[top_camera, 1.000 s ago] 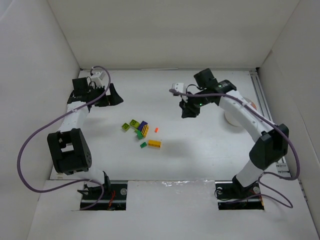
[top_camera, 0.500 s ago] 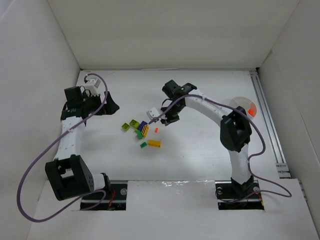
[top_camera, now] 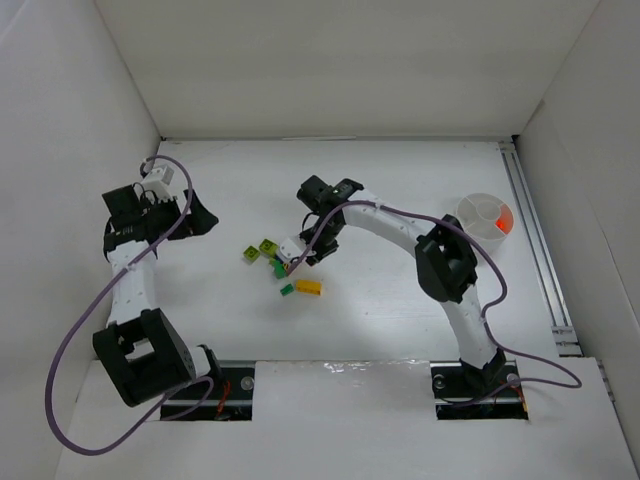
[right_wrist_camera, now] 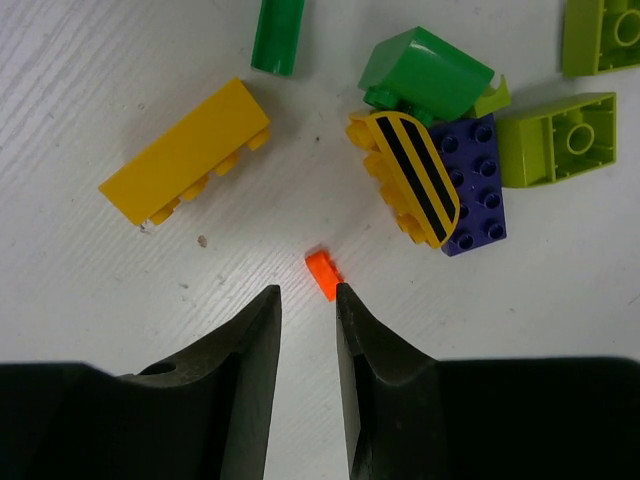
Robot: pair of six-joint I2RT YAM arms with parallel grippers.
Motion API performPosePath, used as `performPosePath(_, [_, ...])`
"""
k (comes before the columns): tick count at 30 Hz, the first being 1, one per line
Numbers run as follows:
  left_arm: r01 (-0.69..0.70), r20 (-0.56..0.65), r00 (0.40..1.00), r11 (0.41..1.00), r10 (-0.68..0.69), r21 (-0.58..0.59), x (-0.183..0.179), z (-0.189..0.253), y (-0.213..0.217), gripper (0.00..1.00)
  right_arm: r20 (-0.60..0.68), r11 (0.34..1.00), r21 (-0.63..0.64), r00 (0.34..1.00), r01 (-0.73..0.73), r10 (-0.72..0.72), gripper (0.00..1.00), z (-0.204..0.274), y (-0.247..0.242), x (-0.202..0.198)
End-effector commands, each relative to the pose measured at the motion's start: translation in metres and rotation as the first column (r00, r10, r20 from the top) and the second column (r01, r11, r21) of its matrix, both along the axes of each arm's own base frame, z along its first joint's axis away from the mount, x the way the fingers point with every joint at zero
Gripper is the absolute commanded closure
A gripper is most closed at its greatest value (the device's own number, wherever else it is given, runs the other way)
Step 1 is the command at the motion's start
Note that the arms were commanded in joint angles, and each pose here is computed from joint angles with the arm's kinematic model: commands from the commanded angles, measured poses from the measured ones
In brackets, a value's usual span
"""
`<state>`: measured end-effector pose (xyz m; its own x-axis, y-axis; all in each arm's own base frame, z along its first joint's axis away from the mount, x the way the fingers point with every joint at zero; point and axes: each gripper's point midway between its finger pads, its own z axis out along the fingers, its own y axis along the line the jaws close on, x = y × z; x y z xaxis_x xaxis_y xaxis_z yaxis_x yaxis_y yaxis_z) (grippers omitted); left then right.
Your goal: Sort the legos into containers by color
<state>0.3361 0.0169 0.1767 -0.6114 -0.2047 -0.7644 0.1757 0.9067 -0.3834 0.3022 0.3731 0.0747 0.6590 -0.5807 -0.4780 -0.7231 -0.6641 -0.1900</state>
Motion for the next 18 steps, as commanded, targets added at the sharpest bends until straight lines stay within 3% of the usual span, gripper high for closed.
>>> performPosePath(1, [0.019,0.0,1.0,0.998,-0.019,-0.06,0.001,0.001,0.005,0.0,0.053,0.997,0.015,0.996,-0.073,0.072,0.66,0.002,0.016,0.0])
performPosePath(18, [0.042,0.038,0.998,0.999,-0.041,-0.016,-0.008,0.001,0.002,0.0,0.091,0.996,-0.05,0.993,-0.077,0.081,0.65,-0.028,0.019,0.02])
